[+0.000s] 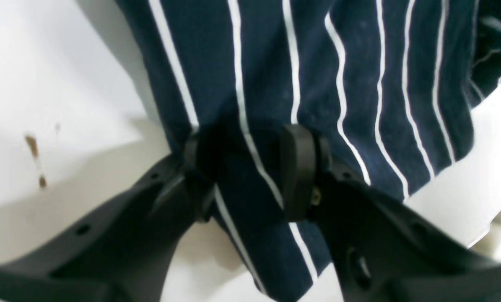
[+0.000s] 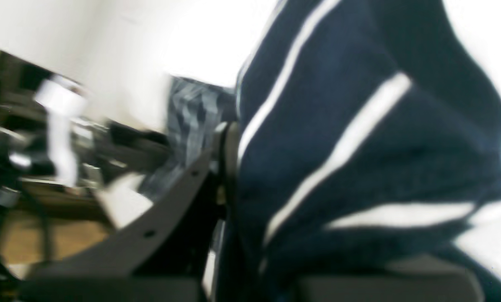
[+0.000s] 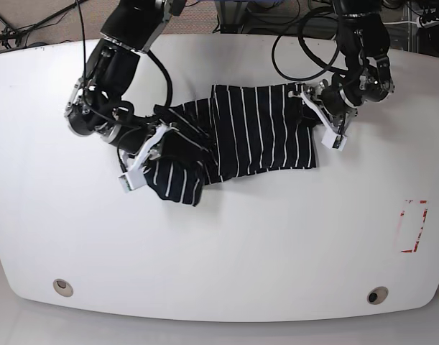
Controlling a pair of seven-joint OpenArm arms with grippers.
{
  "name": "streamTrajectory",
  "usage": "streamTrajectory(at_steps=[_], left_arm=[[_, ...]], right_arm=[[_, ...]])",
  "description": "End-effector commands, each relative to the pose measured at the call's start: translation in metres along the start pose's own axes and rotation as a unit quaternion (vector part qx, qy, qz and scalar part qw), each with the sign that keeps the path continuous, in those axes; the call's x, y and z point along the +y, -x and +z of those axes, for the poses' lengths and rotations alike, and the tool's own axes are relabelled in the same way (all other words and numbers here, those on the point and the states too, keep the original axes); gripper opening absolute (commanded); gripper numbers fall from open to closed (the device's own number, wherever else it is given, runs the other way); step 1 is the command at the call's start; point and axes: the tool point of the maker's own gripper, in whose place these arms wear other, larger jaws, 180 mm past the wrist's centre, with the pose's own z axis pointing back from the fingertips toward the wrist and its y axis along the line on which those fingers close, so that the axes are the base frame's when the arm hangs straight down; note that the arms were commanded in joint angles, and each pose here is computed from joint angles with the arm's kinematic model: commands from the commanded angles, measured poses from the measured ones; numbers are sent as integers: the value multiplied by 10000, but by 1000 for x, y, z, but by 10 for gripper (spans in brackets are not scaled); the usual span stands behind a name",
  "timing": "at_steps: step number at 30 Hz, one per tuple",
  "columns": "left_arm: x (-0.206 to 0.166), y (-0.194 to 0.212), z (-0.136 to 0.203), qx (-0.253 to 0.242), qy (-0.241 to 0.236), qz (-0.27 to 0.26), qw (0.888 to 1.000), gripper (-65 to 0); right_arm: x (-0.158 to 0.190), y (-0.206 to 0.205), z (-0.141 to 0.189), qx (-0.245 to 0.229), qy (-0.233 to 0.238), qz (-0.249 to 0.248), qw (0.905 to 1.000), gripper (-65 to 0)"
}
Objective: Fold the T-shirt properly
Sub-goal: 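Fold the strip end at the right gripper over onto the stack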
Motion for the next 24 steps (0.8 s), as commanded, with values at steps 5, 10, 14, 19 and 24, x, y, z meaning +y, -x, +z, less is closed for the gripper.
streamTrajectory(at_steps=[5, 10, 14, 19, 24], left_arm=[[13, 36, 2, 777, -348, -10, 9964, -413], [11, 33, 3, 732, -327, -27, 9968, -413], [11, 33, 3, 729, -321, -23, 9968, -413], [11, 33, 3, 726, -323, -25, 9968, -413], [11, 31, 3, 710, -310, -43, 9970, -413]], right_arm=[[40, -11, -34, -218, -751, 93, 9969, -650], [58, -1, -57, -189, -1156, -70, 9931, -620], [59, 11, -67, -49, -1282, -271, 9914, -614], [75, 12, -79, -64, -1511, -244, 9882, -607], [90, 19, -84, 87, -1693, -140, 9854, -392]])
